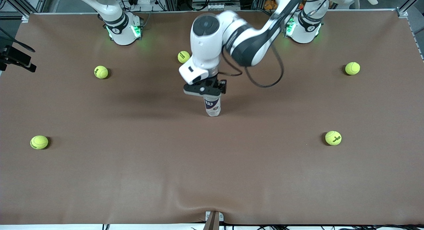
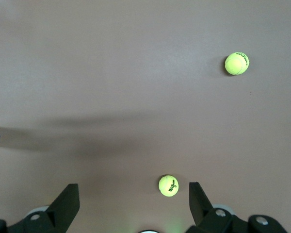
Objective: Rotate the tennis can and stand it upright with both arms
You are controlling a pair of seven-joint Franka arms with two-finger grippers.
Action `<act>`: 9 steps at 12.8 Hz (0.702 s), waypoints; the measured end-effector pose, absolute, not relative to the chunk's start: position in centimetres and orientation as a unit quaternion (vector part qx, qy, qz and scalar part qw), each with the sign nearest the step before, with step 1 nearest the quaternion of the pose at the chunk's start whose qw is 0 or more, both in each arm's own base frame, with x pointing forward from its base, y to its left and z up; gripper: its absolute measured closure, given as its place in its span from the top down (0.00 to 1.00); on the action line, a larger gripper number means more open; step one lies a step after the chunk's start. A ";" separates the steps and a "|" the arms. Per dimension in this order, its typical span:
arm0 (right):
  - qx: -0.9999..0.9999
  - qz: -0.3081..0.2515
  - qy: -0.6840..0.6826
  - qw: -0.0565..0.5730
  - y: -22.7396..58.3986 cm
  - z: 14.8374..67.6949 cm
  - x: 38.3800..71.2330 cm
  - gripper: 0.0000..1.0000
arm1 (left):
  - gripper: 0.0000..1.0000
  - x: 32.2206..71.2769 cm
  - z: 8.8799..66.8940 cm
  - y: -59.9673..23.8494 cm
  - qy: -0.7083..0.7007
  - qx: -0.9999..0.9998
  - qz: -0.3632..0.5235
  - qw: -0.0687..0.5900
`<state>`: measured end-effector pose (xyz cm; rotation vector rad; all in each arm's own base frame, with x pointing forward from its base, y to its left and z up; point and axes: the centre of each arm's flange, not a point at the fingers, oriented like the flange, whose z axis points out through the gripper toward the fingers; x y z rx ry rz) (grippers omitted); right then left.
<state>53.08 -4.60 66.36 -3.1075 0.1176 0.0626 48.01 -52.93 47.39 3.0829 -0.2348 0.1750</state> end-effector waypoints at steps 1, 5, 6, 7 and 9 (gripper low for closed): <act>-0.999 0.020 0.037 0.016 -4.5 66.4 53.1 1.00 | 1.00 48.4 50.8 -51.2 -0.064 0.995 0.066 0.027; -0.999 0.020 0.037 0.016 -4.5 66.4 53.1 1.00 | 1.00 51.2 62.4 -38.6 0.026 0.996 0.081 0.018; -0.999 0.020 0.038 0.016 -4.6 66.4 53.1 1.00 | 1.00 52.0 64.3 -34.9 0.050 0.996 0.080 0.012; -0.999 0.020 0.038 0.016 -4.6 66.4 53.1 1.00 | 1.00 52.6 65.6 -31.4 0.066 0.995 0.074 0.003; -0.999 0.021 0.038 0.016 -4.6 66.3 53.1 1.00 | 1.00 53.7 67.3 -24.3 0.066 0.996 0.055 -0.018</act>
